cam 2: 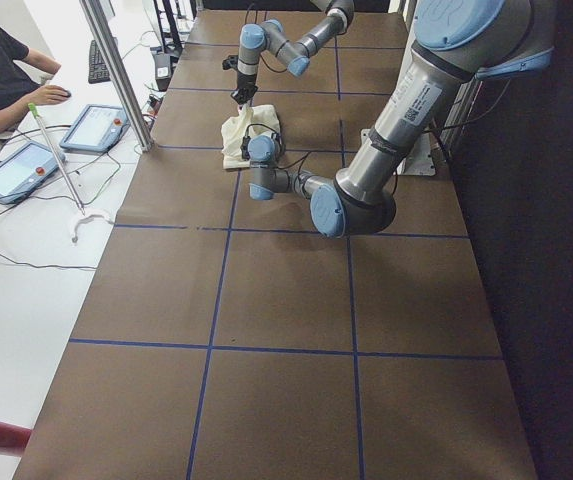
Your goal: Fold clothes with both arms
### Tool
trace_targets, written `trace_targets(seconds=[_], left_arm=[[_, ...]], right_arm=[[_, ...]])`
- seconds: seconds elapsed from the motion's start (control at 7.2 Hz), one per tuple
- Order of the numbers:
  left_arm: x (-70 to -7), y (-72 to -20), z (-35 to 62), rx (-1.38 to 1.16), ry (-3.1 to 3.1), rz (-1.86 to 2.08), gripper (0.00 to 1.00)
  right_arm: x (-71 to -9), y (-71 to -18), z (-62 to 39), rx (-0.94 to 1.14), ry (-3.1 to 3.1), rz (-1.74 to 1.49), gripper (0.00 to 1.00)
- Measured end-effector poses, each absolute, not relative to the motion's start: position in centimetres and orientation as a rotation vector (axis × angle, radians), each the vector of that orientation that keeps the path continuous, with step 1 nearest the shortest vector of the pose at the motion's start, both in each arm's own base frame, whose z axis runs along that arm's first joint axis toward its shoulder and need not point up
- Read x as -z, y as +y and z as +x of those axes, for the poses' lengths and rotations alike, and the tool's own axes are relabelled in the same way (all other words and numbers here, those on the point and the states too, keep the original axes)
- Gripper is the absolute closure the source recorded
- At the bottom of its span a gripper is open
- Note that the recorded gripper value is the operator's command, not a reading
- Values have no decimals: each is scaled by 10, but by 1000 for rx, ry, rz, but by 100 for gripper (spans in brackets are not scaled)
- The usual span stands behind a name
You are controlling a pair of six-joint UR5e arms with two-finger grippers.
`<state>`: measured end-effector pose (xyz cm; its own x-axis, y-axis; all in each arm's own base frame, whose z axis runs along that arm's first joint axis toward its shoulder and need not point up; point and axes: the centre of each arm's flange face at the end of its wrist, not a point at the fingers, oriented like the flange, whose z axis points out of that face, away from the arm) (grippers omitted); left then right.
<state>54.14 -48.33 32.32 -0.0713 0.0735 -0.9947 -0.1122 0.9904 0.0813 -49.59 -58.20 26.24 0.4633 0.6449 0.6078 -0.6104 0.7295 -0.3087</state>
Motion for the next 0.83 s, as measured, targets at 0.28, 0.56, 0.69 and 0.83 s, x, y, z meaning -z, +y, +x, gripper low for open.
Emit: trace_targets(seconds=[0.28,0.56,0.69,0.83], left_arm=[[-322,-465,520,-189,1687,-87,100],[-299,-469,505,-71,1720,-127,100],[-283,-479,508,7,1721,-106,100],[-262,-490,517,75,1706,-83,100]], right_arm=[[-261,-584,-497,-768,-768,-48,0],[-243,-602,-477,-729,-796,-26,0],[-228,-617,-456,-706,-831,-48,0],[-217,-622,-445,-687,-859,-72,0]])
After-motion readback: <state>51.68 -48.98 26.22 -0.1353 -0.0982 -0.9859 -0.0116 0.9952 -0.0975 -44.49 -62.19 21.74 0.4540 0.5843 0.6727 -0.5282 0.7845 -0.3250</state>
